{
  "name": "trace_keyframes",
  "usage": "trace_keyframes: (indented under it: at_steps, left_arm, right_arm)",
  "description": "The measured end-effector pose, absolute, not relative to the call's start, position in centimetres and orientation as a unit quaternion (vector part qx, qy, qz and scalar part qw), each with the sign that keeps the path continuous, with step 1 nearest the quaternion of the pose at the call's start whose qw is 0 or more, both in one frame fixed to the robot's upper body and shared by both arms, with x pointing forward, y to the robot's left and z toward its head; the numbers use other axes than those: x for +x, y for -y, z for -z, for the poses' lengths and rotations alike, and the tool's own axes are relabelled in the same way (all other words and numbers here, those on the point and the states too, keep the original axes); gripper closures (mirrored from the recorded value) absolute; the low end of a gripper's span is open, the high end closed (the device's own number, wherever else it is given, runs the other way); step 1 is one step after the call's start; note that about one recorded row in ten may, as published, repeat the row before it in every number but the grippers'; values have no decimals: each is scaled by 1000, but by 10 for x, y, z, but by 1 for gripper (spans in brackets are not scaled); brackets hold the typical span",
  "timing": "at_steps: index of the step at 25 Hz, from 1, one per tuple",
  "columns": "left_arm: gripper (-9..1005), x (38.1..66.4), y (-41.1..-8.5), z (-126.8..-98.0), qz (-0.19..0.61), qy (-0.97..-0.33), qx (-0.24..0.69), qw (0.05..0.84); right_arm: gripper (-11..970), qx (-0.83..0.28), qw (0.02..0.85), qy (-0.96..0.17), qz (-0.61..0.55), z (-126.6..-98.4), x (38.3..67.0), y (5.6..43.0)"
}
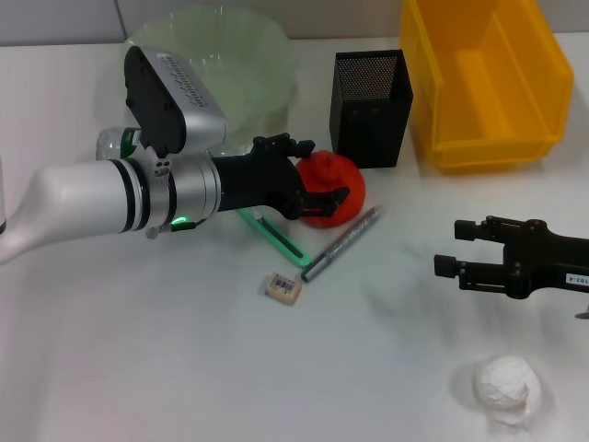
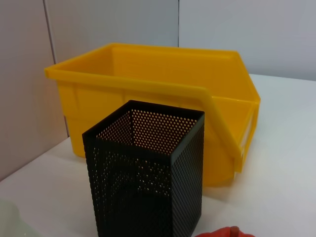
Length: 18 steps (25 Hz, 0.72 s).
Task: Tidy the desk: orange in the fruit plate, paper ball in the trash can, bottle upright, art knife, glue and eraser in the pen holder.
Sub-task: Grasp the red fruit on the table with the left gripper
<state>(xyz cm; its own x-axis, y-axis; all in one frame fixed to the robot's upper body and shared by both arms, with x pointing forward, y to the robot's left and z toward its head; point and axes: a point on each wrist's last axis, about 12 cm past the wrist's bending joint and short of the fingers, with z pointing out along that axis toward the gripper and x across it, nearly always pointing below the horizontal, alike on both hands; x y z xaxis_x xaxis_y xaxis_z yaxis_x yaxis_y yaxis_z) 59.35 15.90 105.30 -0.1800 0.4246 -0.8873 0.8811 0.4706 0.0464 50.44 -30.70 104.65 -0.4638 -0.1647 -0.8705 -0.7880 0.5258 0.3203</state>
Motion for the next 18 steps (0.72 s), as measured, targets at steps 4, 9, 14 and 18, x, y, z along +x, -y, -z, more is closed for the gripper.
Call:
trace_keyframes:
  at_steps: [4, 9, 14, 18]
  left_arm:
    - [145, 593, -159, -1053, 250, -726, 450, 456]
    - [145, 593, -159, -1053, 250, -726, 450, 456]
    - [145, 593, -159, -1053, 250, -726, 450, 456]
    - [146, 593, -159, -1053, 250, -726, 450, 456]
  right_arm:
    - [189, -310, 415, -769, -375, -1047, 504, 307]
    - [189, -310, 415, -769, -375, -1047, 504, 307]
    - [189, -309, 415, -769, -375, -1047, 504, 307]
    - [189, -309, 415, -769, -375, -1047, 505, 307]
